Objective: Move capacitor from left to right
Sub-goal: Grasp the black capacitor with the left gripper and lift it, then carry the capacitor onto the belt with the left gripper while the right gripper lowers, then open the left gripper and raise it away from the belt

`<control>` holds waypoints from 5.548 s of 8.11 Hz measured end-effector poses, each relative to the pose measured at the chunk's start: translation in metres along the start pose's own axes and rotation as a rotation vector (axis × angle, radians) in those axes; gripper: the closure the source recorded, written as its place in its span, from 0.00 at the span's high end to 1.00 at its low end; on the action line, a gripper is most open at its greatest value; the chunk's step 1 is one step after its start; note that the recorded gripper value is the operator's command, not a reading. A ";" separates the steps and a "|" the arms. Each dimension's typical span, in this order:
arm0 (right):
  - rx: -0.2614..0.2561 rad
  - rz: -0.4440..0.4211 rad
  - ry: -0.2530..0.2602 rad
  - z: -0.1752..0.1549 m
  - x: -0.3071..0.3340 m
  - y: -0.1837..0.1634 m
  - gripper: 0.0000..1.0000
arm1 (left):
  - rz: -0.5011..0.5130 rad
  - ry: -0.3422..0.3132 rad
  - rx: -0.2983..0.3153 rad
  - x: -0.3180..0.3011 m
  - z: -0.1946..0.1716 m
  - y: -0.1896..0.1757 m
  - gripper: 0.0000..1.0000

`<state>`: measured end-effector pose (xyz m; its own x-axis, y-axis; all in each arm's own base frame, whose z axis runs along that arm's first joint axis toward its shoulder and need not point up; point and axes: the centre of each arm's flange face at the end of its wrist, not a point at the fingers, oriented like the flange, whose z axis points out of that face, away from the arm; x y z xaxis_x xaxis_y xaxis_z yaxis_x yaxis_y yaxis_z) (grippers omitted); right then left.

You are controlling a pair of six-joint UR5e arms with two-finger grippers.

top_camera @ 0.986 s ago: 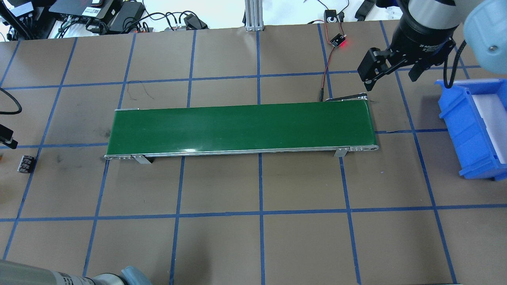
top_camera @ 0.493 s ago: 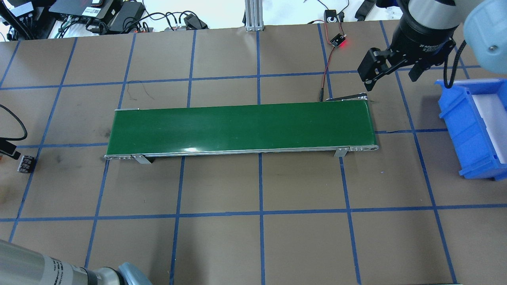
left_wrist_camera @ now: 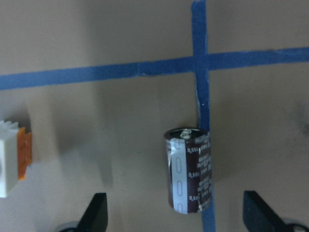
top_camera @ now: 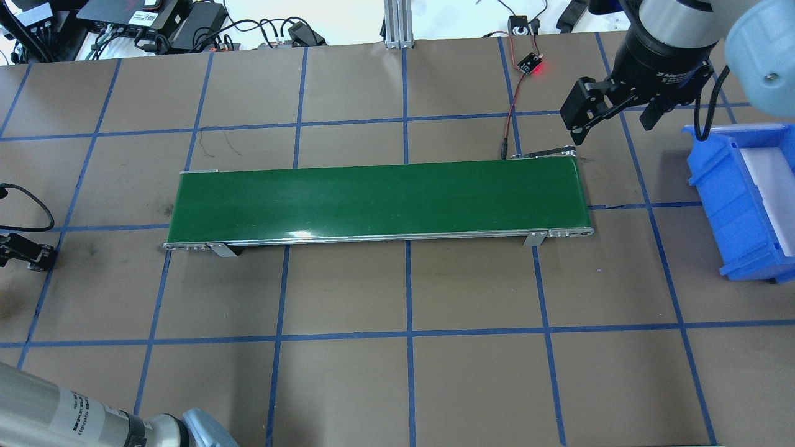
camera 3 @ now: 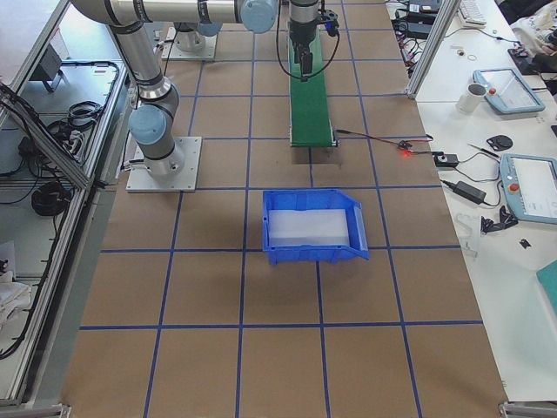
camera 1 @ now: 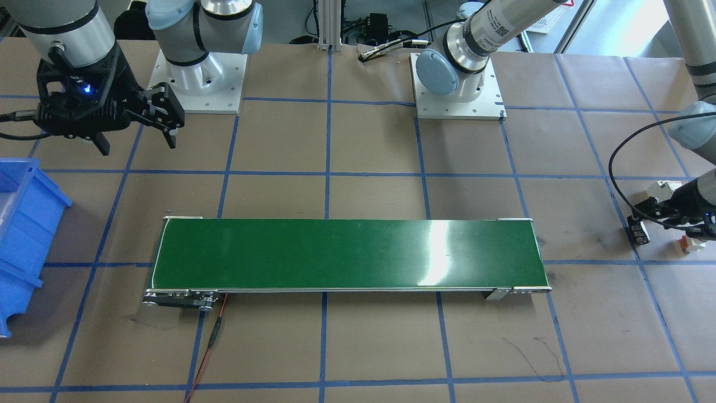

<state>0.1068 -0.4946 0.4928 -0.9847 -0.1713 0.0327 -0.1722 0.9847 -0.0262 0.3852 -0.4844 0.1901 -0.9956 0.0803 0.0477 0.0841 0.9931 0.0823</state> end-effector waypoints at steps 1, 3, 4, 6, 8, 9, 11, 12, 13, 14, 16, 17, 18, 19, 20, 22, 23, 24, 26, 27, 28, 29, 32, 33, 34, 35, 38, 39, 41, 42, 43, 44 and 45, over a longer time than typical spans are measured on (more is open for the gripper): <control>-0.002 0.000 0.000 0.001 0.000 0.000 1.00 | -0.010 0.013 -0.008 0.001 0.007 0.003 0.49; -0.003 0.001 -0.001 0.001 0.000 0.000 1.00 | -0.016 0.021 -0.017 0.004 0.010 0.006 0.31; -0.003 0.001 -0.001 0.001 0.000 0.000 1.00 | -0.017 0.024 -0.010 0.005 0.008 0.006 0.19; -0.003 0.005 0.000 0.001 0.000 0.000 1.00 | -0.020 0.036 0.014 0.007 0.004 0.004 0.00; -0.004 0.001 0.000 0.002 0.000 0.000 1.00 | -0.020 0.037 0.019 0.007 0.003 0.004 0.00; -0.004 0.001 -0.003 0.002 0.000 0.000 1.00 | -0.015 0.034 0.022 0.008 -0.001 0.005 0.00; -0.022 0.007 -0.038 0.017 -0.003 -0.005 1.00 | 0.013 0.007 0.033 0.028 -0.053 0.011 0.00; -0.029 0.014 -0.097 0.033 -0.007 -0.013 1.00 | -0.012 0.023 0.015 0.049 -0.084 0.018 0.00; -0.037 0.018 -0.153 0.047 -0.011 -0.021 1.00 | -0.047 0.036 0.000 0.079 -0.109 0.015 0.00; -0.052 0.021 -0.185 0.061 -0.013 -0.028 1.00 | -0.049 0.032 -0.005 0.117 -0.126 0.001 0.00; -0.096 0.039 -0.211 0.096 -0.012 -0.046 1.00 | -0.030 0.008 -0.006 0.217 -0.147 -0.039 0.00; -0.100 0.048 -0.214 0.112 -0.010 -0.056 1.00 | -0.043 -0.001 -0.007 0.268 -0.150 -0.055 0.00; -0.103 0.052 -0.215 0.127 -0.008 -0.065 1.00 | -0.056 -0.007 -0.009 0.308 -0.150 -0.066 0.00; -0.113 0.056 -0.218 0.140 -0.007 -0.071 1.00 | -0.060 -0.007 -0.015 0.333 -0.145 -0.072 0.00; -0.129 0.077 -0.219 0.151 -0.007 -0.075 1.00 | -0.058 -0.002 -0.025 0.343 -0.137 -0.078 0.00; -0.169 0.177 -0.219 0.170 -0.007 -0.078 1.00 | -0.042 0.037 -0.030 0.352 -0.108 -0.098 0.00; -0.169 0.198 -0.231 0.182 -0.009 -0.080 1.00 | -0.033 0.047 -0.019 0.356 -0.099 -0.106 0.00; -0.162 0.206 -0.243 0.193 -0.010 -0.082 1.00 | -0.028 0.051 -0.016 0.361 -0.093 -0.110 0.00; -0.133 0.208 -0.249 0.201 -0.010 -0.086 1.00 | -0.022 0.057 -0.020 0.367 -0.088 -0.112 0.00; -0.116 0.205 -0.247 0.200 -0.010 -0.088 1.00 | -0.020 0.059 -0.024 0.368 -0.086 -0.111 0.00; -0.099 0.203 -0.245 0.200 -0.010 -0.090 1.00 | -0.019 0.062 -0.029 0.369 -0.084 -0.110 0.00; -0.087 0.201 -0.243 0.200 -0.009 -0.091 1.00 | -0.018 0.066 -0.040 0.370 -0.079 -0.108 0.00; -0.074 0.200 -0.243 0.208 -0.008 -0.097 1.00 | -0.021 0.082 -0.076 0.373 -0.063 -0.100 0.68; -0.071 0.201 -0.242 0.211 -0.008 -0.099 1.00 | -0.028 0.095 -0.081 0.374 -0.059 -0.099 1.00; -0.069 0.201 -0.242 0.212 -0.008 -0.100 1.00 | -0.057 0.121 -0.072 0.377 -0.058 -0.100 1.00; -0.069 0.201 -0.242 0.213 -0.008 -0.100 1.00 | -0.105 0.189 -0.051 0.385 -0.059 -0.102 1.00; -0.073 0.201 -0.244 0.215 -0.008 -0.100 1.00 | -0.184 0.256 -0.056 0.425 -0.071 -0.100 1.00; -0.077 0.202 -0.243 0.215 -0.008 -0.100 1.00 | -0.181 0.174 -0.094 0.448 -0.081 -0.089 1.00; -0.091 0.201 -0.241 0.215 -0.008 -0.097 1.00 | -0.191 0.025 -0.067 0.479 -0.126 -0.062 1.00; -0.107 0.201 -0.243 0.215 -0.009 -0.095 1.00 | -0.202 0.000 -0.011 0.490 -0.162 -0.047 1.00; -0.119 0.201 -0.245 0.215 -0.009 -0.093 1.00 | -0.198 -0.011 0.064 0.502 -0.202 -0.032 1.00; -0.124 0.201 -0.247 0.215 -0.009 -0.092 1.00 | -0.183 -0.014 0.144 0.514 -0.244 -0.018 1.00; -0.128 0.193 -0.249 0.215 -0.010 -0.092 1.00 | -0.170 -0.013 0.199 0.523 -0.277 -0.006 1.00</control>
<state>0.1260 -0.5898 0.2796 -0.9781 0.0320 -0.2059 0.0077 0.9930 0.1178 -0.1251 -0.4724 0.4908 -0.9953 -0.0898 0.0370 -0.0934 0.9896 -0.1096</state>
